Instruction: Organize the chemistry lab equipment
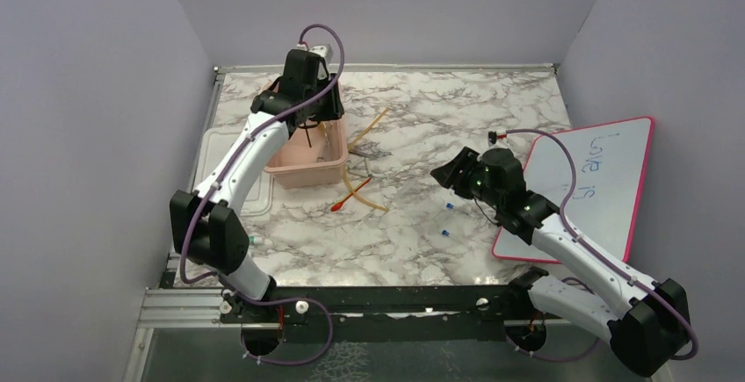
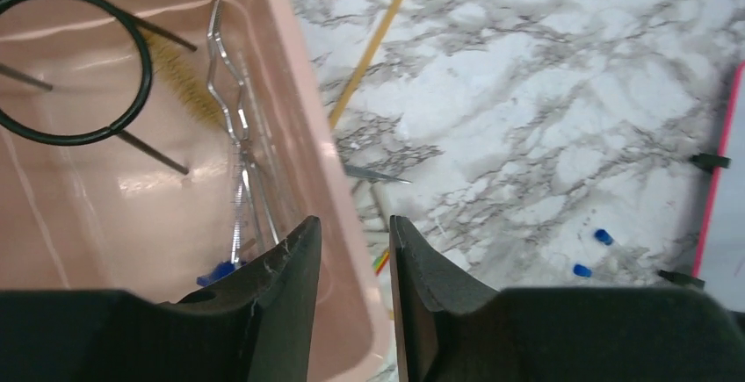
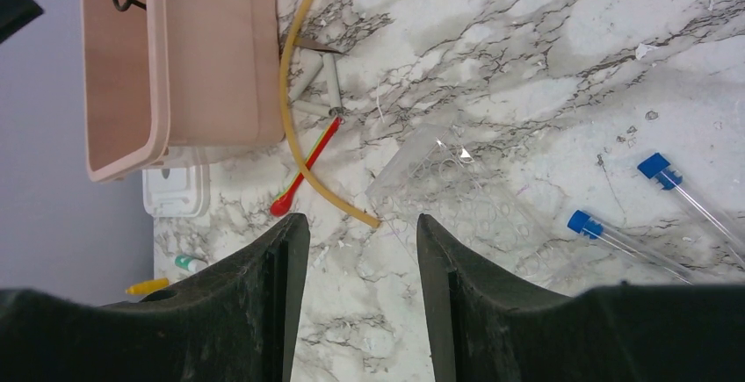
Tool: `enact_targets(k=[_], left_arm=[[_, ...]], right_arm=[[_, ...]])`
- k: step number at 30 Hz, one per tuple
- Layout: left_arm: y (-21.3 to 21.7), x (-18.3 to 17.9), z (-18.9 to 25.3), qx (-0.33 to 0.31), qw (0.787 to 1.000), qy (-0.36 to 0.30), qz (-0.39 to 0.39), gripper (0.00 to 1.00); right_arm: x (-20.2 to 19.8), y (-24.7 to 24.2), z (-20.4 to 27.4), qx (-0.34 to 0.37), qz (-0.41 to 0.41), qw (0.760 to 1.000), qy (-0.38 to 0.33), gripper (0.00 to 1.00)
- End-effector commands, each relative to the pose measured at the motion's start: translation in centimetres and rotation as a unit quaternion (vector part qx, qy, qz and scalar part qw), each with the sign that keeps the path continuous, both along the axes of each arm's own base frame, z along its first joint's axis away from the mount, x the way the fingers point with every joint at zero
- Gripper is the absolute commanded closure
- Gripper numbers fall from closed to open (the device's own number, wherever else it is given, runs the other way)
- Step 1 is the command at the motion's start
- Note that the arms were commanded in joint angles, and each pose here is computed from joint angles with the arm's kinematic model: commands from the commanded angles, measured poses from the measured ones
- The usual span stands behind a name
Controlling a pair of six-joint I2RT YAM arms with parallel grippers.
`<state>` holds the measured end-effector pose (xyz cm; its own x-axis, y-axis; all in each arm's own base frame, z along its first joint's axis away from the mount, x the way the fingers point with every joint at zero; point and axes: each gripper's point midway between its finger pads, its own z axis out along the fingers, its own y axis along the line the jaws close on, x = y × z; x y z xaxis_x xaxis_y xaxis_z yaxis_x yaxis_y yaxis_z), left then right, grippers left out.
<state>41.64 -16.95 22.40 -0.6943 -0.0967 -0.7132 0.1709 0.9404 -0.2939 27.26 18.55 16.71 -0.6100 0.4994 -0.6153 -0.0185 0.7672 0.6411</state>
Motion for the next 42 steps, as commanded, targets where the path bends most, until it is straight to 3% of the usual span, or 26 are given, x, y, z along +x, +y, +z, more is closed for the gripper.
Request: enact_targets(k=[1, 6, 11, 18, 26, 42], left_arm=[[-3.1, -2.2, 3.6, 0.032, 0.997, -0.06, -0.031, 0.61], [-5.9, -2.6, 2.8, 0.095, 0.992, -0.072, -0.05, 0.56], [-6.9, -1.6, -1.5, 0.211, 0.976, -0.048, -0.039, 0.55], [-4.8, 0.3, -7.8, 0.355, 0.935, 0.011, -0.003, 0.77], [-4.1, 1.3, -13.0, 0.402, 0.914, 0.053, -0.004, 0.78], [-2.0, 2.0, -18.0, 0.451, 0.887, 0.097, 0.014, 0.74]], right_arm=[[0.3, 0.0, 0.1, -0.006, 0.002, 1.0, -0.007, 0.48], [0.0, -0.3, -0.1, -0.006, -0.001, 1.0, -0.003, 0.48], [-0.3, -0.7, -0.2, -0.007, -0.008, 1.0, -0.001, 0.47], [-0.7, -0.8, -0.7, -0.006, -0.006, 1.0, 0.006, 0.48], [-0.8, -0.6, -1.1, -0.004, -0.003, 1.0, 0.008, 0.48], [-0.6, -0.3, -1.7, -0.002, 0.002, 1.0, 0.012, 0.48]])
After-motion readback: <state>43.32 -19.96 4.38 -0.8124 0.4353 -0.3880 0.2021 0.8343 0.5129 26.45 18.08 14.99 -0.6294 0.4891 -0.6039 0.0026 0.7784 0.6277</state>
